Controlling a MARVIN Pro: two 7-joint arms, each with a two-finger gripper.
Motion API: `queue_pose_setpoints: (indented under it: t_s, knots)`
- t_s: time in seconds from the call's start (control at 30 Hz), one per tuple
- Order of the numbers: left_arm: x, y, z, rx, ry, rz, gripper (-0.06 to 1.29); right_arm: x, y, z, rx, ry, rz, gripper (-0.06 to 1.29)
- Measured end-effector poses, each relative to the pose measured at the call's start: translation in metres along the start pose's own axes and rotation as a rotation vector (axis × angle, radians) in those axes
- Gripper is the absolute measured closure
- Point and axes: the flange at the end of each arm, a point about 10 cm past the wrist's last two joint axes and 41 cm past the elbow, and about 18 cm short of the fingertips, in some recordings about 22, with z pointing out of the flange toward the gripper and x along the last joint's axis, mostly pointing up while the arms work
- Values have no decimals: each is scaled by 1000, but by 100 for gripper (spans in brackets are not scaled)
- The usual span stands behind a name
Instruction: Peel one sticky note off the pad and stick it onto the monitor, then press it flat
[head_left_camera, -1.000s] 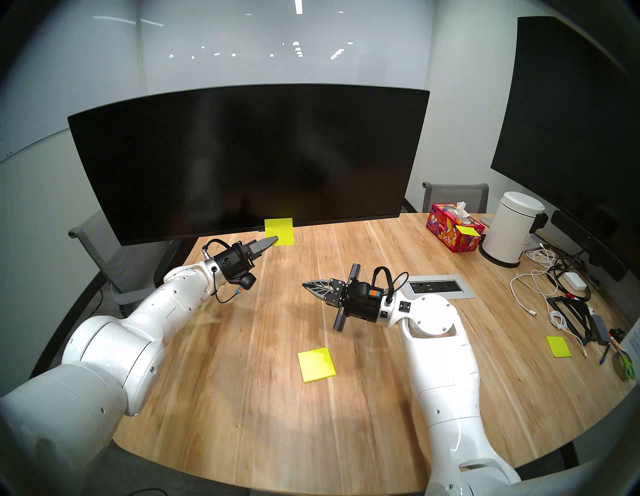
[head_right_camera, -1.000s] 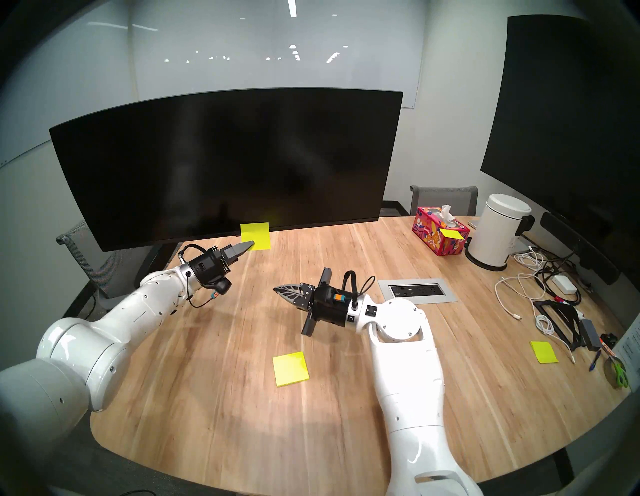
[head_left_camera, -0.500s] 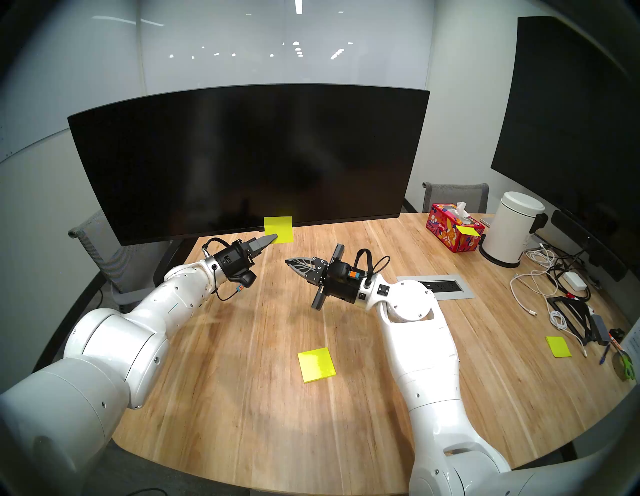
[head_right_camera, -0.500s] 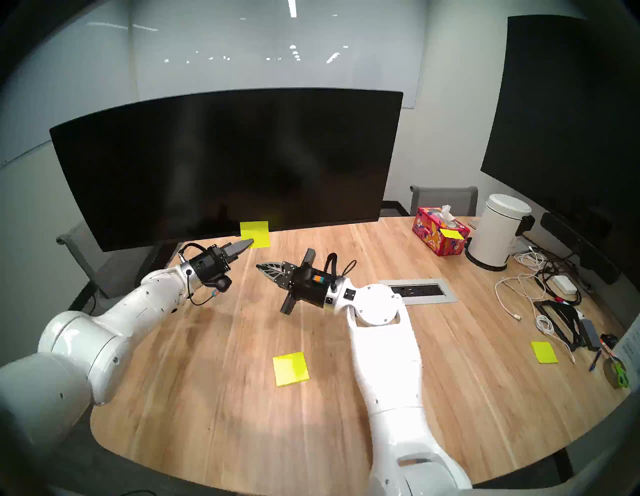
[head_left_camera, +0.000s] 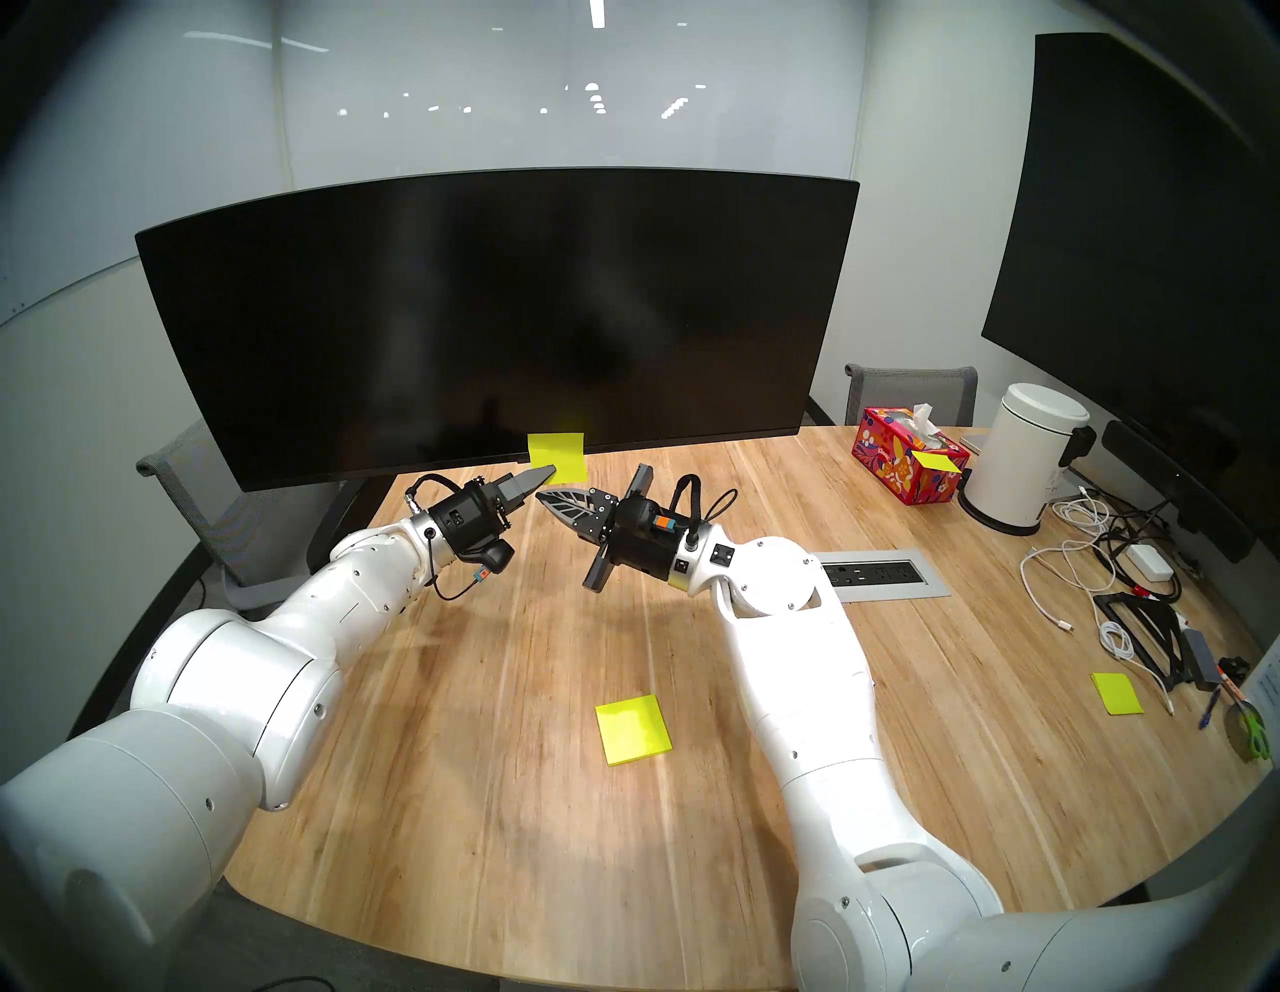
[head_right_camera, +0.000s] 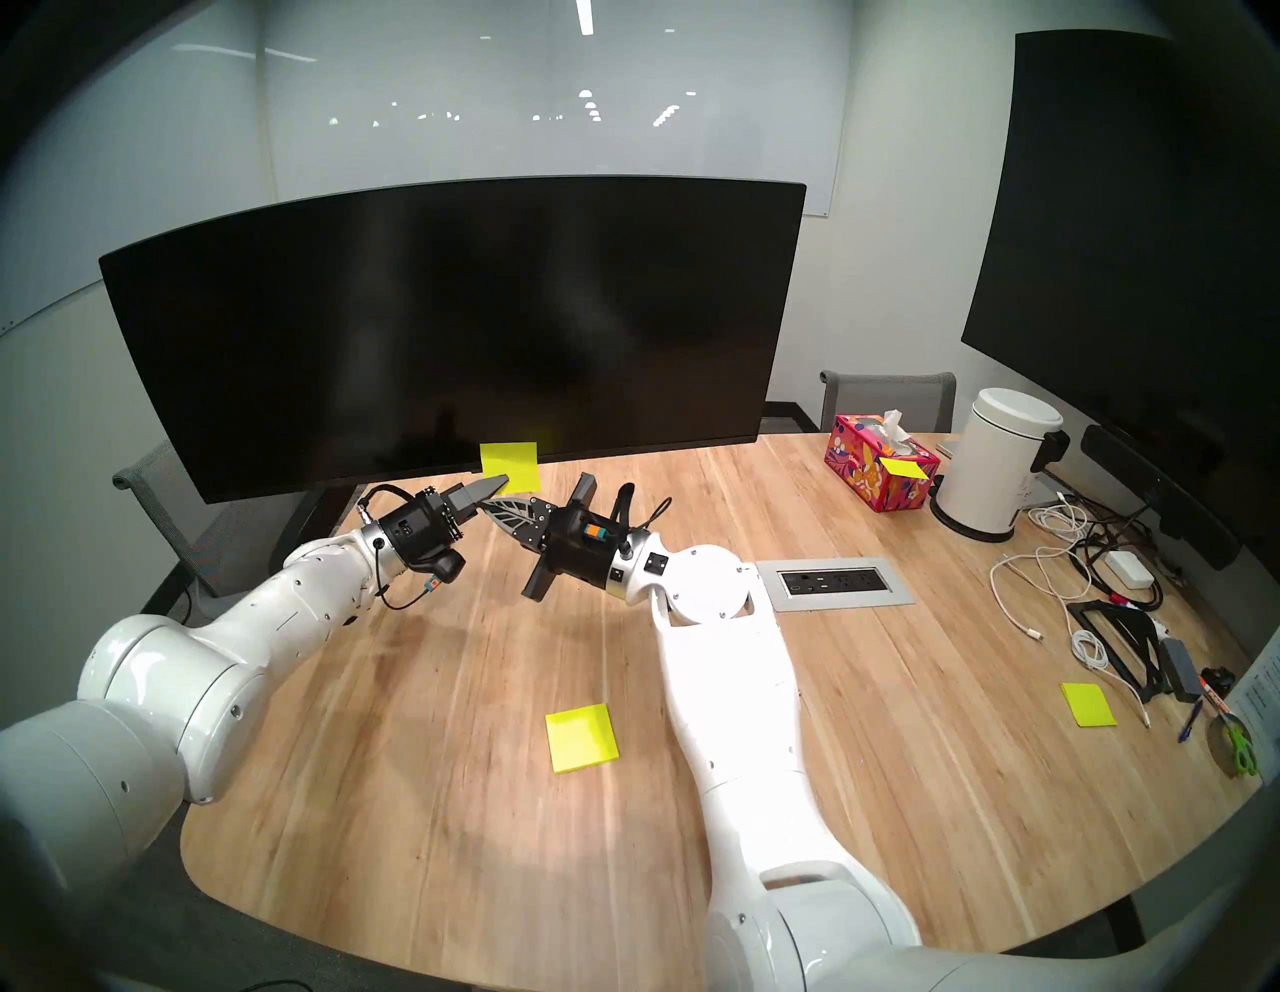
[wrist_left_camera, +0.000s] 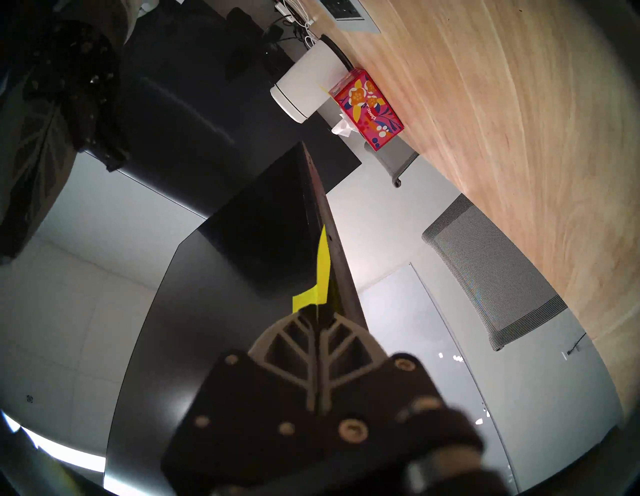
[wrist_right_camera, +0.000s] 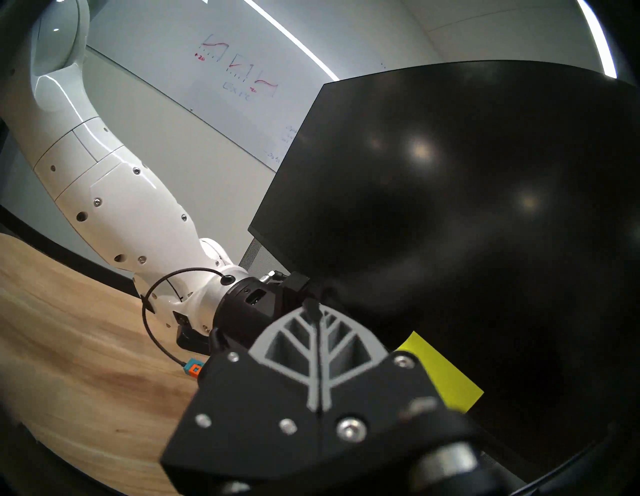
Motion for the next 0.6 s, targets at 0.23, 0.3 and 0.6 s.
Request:
queue_pose_setpoints:
  t_s: [0.23,0.3,0.6]
  knots:
    - [3,0,0,13,4,-2,125,-5,2,14,-16,21,-13,125]
    - [4,0,0,16,7,-2,125,-6,3,17,-19,25,-16,125]
    - [8,1,1,16,8,-8,125,-9,9,31,-32,41,-33,125]
